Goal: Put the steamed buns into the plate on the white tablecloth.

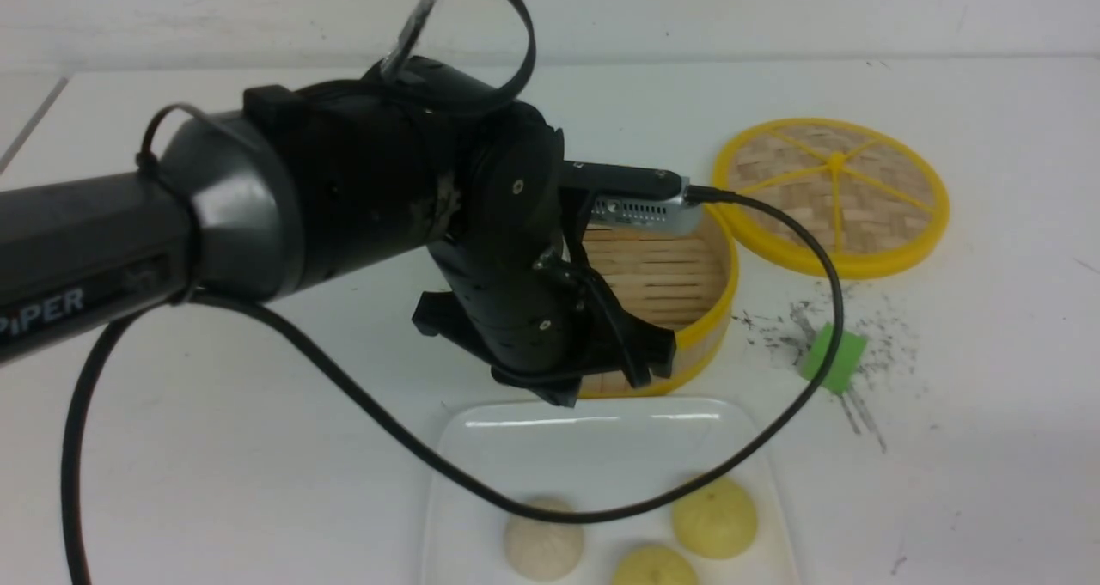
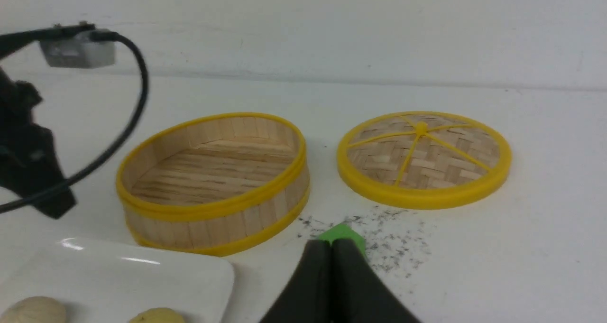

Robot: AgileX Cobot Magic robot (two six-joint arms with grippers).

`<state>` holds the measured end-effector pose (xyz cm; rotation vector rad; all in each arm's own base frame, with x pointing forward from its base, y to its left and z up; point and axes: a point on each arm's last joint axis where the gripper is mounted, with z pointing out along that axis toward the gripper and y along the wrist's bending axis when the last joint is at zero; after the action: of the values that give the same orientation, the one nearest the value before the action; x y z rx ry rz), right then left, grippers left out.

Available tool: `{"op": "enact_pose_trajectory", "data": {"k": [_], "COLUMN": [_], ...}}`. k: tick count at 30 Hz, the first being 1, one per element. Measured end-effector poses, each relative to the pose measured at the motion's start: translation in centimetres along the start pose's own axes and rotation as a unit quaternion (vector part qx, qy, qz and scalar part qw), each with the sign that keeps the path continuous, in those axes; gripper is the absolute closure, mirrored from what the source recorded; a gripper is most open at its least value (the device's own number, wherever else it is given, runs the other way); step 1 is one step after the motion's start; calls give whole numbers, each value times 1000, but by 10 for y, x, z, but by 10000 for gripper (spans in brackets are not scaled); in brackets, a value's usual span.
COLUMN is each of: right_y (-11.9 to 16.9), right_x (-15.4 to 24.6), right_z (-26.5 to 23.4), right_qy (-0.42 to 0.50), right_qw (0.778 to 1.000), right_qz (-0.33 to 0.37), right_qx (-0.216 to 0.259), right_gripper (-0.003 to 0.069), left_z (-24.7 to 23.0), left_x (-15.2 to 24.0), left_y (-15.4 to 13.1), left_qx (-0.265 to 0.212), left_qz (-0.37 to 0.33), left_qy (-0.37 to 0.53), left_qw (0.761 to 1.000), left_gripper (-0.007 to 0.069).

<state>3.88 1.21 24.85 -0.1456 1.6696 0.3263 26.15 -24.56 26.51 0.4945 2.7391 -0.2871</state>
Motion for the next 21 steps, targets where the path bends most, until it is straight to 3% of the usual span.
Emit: {"op": "enact_pose_trajectory", "data": {"k": [3, 11, 21], "right_y": [-8, -19, -25], "right_x": [27, 61, 73], "right_z": [9, 16, 16], "right_qy": [24, 72, 92], "right_qw": [999, 991, 983], "right_qz": [0, 10, 21], "right_qx": [49, 113, 156], "right_gripper": [650, 643, 636], "left_z": [0, -41, -173], "left_x": [0, 1, 41], "left_y": [2, 8, 46], "left_qx": [-9, -20, -76], "left_qz": [7, 25, 44], "left_qy": [-3, -46, -174], "left_qw": [1000, 998, 981], "left_gripper": [608, 606, 606]}}
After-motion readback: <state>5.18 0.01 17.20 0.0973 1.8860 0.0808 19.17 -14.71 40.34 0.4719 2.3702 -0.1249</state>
